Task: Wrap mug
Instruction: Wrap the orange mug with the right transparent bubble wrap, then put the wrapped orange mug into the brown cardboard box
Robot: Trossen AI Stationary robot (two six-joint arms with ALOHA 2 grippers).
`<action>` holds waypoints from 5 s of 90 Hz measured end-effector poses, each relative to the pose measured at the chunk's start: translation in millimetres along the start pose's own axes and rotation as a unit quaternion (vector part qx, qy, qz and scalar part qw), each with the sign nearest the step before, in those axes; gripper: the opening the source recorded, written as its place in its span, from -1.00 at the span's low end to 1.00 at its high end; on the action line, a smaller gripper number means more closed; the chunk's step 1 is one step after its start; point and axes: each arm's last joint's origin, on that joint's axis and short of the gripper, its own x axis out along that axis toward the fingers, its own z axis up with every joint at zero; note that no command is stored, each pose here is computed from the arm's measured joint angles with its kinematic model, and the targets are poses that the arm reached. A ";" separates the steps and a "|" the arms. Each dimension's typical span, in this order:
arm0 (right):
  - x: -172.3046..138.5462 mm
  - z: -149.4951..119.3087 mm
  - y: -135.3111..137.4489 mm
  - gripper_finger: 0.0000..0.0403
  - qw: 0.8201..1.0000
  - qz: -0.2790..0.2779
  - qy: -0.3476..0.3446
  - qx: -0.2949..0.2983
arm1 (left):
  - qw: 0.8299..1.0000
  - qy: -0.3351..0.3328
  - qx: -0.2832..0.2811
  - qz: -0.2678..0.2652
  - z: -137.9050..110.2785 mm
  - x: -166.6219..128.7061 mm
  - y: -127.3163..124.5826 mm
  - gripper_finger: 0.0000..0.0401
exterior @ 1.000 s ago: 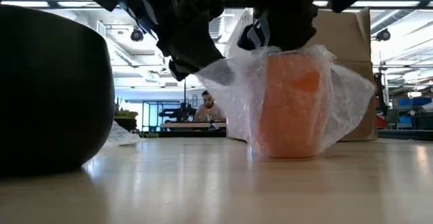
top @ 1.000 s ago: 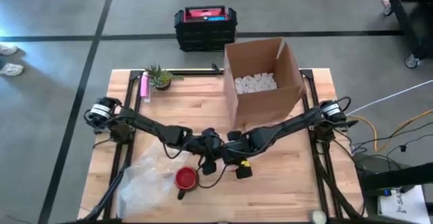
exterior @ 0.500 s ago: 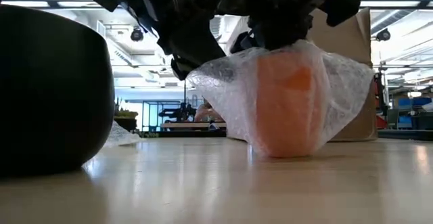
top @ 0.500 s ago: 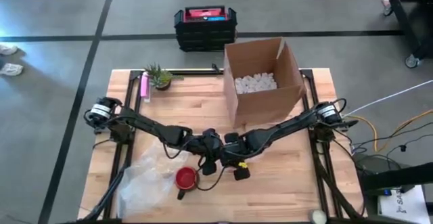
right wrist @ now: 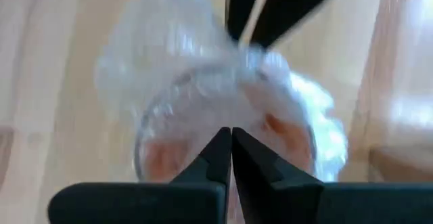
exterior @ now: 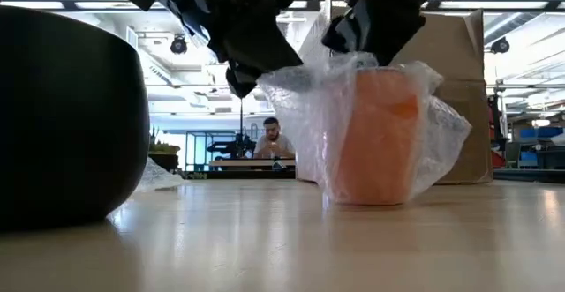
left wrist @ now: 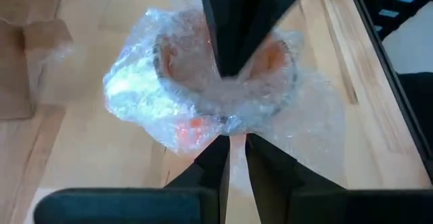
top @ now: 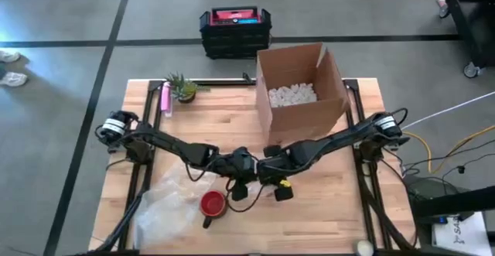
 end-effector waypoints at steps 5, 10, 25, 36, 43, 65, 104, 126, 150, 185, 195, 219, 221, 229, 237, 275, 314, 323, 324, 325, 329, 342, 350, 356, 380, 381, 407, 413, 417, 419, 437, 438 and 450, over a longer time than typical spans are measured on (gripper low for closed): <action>-12.2 -5.5 -0.2 -1.00 1.000 -0.001 0.007 0.011 | 1.000 0.001 0.000 0.000 -0.2 0.0 0.1 -0.82; -25.6 -12.3 -0.7 -1.00 0.999 -0.005 0.017 0.028 | 1.000 0.000 -0.001 0.000 -0.1 0.0 0.0 -0.82; -40.8 -46.5 -6.6 -1.00 0.987 -0.103 0.091 0.084 | 1.000 0.001 -0.001 0.000 -0.2 0.0 -0.2 -0.82; -29.6 -69.3 -8.4 -1.00 0.981 -0.120 0.105 0.110 | 1.000 0.000 -0.004 0.000 -0.2 0.0 -0.8 -0.82; -18.6 -73.5 -6.3 -1.00 0.984 -0.109 0.084 0.115 | 1.000 -0.002 -0.005 -0.001 0.2 -0.1 -0.9 -0.82; -16.0 -53.7 6.5 -1.00 0.994 -0.040 -0.025 0.096 | 1.000 -0.018 -0.006 -0.005 3.0 -0.1 -1.8 -0.82; 12.7 -37.3 7.7 -1.00 0.997 -0.017 -0.027 0.071 | 1.000 -0.030 -0.002 -0.009 5.2 0.3 -2.5 -0.82; -4.3 -22.7 8.6 -1.00 0.998 -0.019 -0.013 0.055 | 1.000 -0.029 -0.002 -0.009 5.1 0.3 -2.5 -0.82; 0.7 -27.4 8.2 -1.00 0.998 -0.024 0.031 0.053 | 1.000 -0.028 -0.002 -0.008 4.8 0.4 -2.4 -0.82; 67.7 -25.2 10.6 -1.00 0.993 -0.005 0.112 0.025 | 1.000 -0.025 0.001 -0.007 3.5 1.1 -2.0 -0.82; 65.9 -21.0 10.3 -1.00 0.995 -0.015 0.101 0.016 | 1.000 -0.023 0.001 -0.007 3.0 1.2 -2.0 -0.82; 35.9 -14.1 8.8 -1.00 0.998 -0.025 0.046 0.017 | 0.999 0.013 -0.030 0.006 3.7 -17.2 -0.9 -0.82; 35.6 -13.6 8.8 -1.00 0.999 -0.025 0.043 0.017 | 0.999 0.018 -0.035 0.008 3.8 -20.1 -1.0 -0.82; 35.1 -11.5 9.1 -1.00 0.999 -0.024 0.031 0.018 | 0.997 0.049 -0.061 0.019 -1.1 -26.7 -0.5 -0.82; 34.5 -9.0 9.1 -1.00 0.999 -0.022 0.017 0.018 | 0.994 0.076 -0.074 0.030 -7.9 -24.4 0.7 -0.82; 35.8 -6.2 9.5 -1.00 1.000 -0.021 0.000 0.017 | 0.990 0.120 -0.070 -0.011 -31.4 21.2 7.7 -0.82; 23.2 13.6 8.6 -1.00 0.998 -0.016 -0.067 -0.016 | 0.990 0.116 -0.075 -0.003 -29.7 24.2 15.8 -0.82; 22.3 16.9 3.4 -1.00 0.996 -0.019 -0.082 -0.012 | 0.990 0.116 -0.075 -0.003 -29.5 24.3 16.6 -0.82; 22.3 16.8 3.0 -1.00 0.996 -0.019 -0.082 -0.012 | 0.990 0.116 -0.075 -0.003 -29.5 24.3 16.6 -0.82; 22.5 16.8 2.5 -1.00 0.996 -0.020 -0.081 -0.011 | 0.990 0.116 -0.075 -0.003 -29.5 24.3 16.5 -0.82; 23.8 16.7 0.7 -1.00 0.997 -0.022 -0.079 -0.009 | 0.990 0.116 -0.075 -0.003 -29.6 24.3 16.4 -0.82; 25.1 13.9 -2.6 -1.00 0.998 -0.025 -0.063 -0.006 | 0.990 0.117 -0.075 -0.002 -29.8 24.4 16.4 -0.82; 25.8 10.9 -3.5 -1.00 0.999 -0.025 -0.048 -0.005 | 0.989 0.126 -0.076 0.001 -30.6 22.0 16.8 -0.82; 26.1 11.1 -3.4 -1.00 0.999 -0.025 -0.049 -0.005 | 0.987 0.142 -0.079 0.000 -30.6 17.1 16.6 -0.82; 29.2 14.8 -2.6 -1.00 0.997 -0.020 -0.079 -0.007 | 0.979 0.167 -0.120 -0.009 -26.0 -2.4 14.0 -0.82; 29.2 15.0 -2.5 -1.00 0.997 -0.019 -0.080 -0.007 | 0.978 0.168 -0.120 -0.011 -25.8 -3.0 13.8 -0.82; 12.1 16.4 -0.1 -1.00 0.997 0.005 -0.068 -0.040 | 0.978 0.170 -0.121 -0.017 -25.2 -5.6 11.6 -0.82; 2.8 20.0 0.0 -1.00 0.997 0.005 -0.063 -0.041 | 0.978 0.170 -0.121 -0.017 -25.3 -5.9 11.5 -0.82; -2.8 22.2 0.1 -0.97 0.997 0.005 -0.061 -0.042 | 0.978 0.171 -0.120 -0.017 -25.3 -6.8 11.0 -0.82; -5.4 23.6 0.3 -0.95 0.997 0.005 -0.063 -0.044 | 0.978 0.172 -0.120 -0.017 -25.3 -7.4 10.7 -0.82; -10.5 28.9 14.3 -0.54 0.992 0.056 -0.082 -0.074 | 0.978 0.170 -0.119 -0.020 -23.9 -10.8 8.8 -0.82; -10.3 29.2 15.5 -0.51 0.992 0.059 -0.083 -0.076 | 0.978 0.170 -0.119 -0.020 -24.0 -10.9 8.7 -0.82; 0.6 30.0 26.5 -0.16 0.991 0.053 -0.079 -0.099 | 0.978 0.171 -0.117 -0.022 -24.6 -11.1 6.8 -0.82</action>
